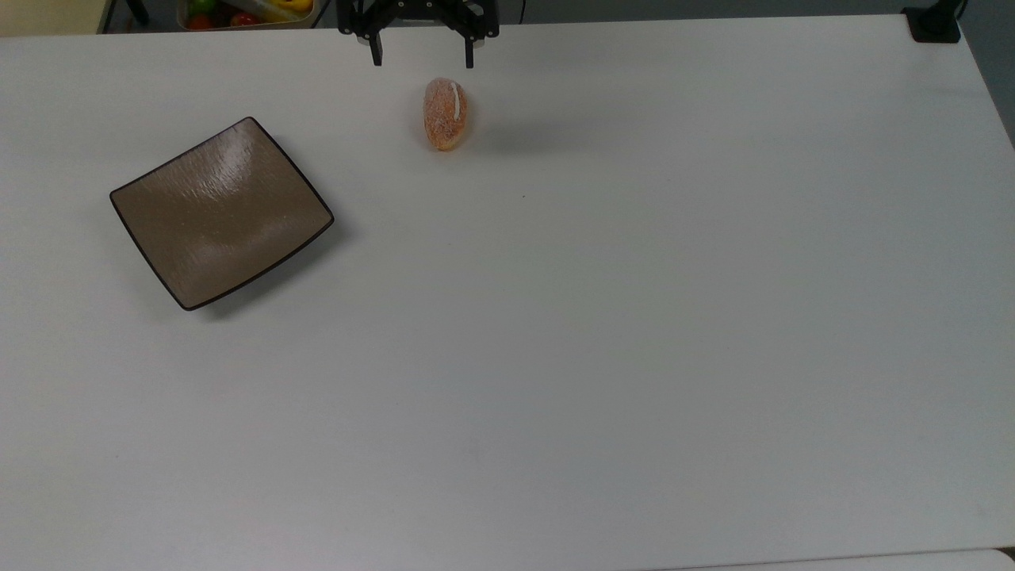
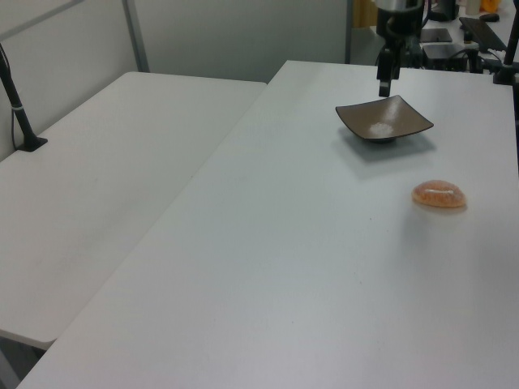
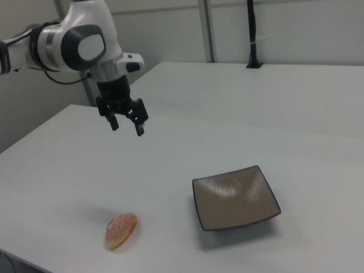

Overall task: Bread is placed on a ceramic plate
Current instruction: 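Move the open gripper down over the orange bread roll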

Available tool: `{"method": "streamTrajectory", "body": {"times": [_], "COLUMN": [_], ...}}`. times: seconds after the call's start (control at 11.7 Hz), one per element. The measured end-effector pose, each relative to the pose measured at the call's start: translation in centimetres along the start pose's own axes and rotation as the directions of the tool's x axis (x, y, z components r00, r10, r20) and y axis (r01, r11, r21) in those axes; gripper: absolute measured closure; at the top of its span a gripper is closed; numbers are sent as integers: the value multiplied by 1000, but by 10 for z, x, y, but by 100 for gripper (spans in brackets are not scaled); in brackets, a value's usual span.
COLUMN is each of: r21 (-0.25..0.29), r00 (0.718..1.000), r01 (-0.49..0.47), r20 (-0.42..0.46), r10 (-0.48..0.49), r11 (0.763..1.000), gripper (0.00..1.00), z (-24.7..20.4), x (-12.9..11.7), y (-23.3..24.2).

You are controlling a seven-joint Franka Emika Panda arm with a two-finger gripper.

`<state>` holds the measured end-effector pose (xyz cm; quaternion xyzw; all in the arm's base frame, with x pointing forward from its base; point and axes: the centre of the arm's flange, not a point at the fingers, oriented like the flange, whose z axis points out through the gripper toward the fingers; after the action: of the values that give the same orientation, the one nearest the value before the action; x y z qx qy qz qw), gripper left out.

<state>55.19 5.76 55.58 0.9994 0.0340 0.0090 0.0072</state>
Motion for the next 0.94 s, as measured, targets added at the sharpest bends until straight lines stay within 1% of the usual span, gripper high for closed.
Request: {"method": "streamTrajectory", "body": {"times": [0.17,0.43,0.6,0.94], "r21": [-4,-11,-15,-15], "r00": [999,1000,998,992], "r01": [5,-5,-11,2], "r20": [44,27,61,125], "r10": [-5,5,12,0], "r11": [1000,1000,1000,1000], "gripper": [0,0,0,0], "z": [25,59,78,133], "x": [-17,-51,-74,-96], "y": [0,5,16,19]}}
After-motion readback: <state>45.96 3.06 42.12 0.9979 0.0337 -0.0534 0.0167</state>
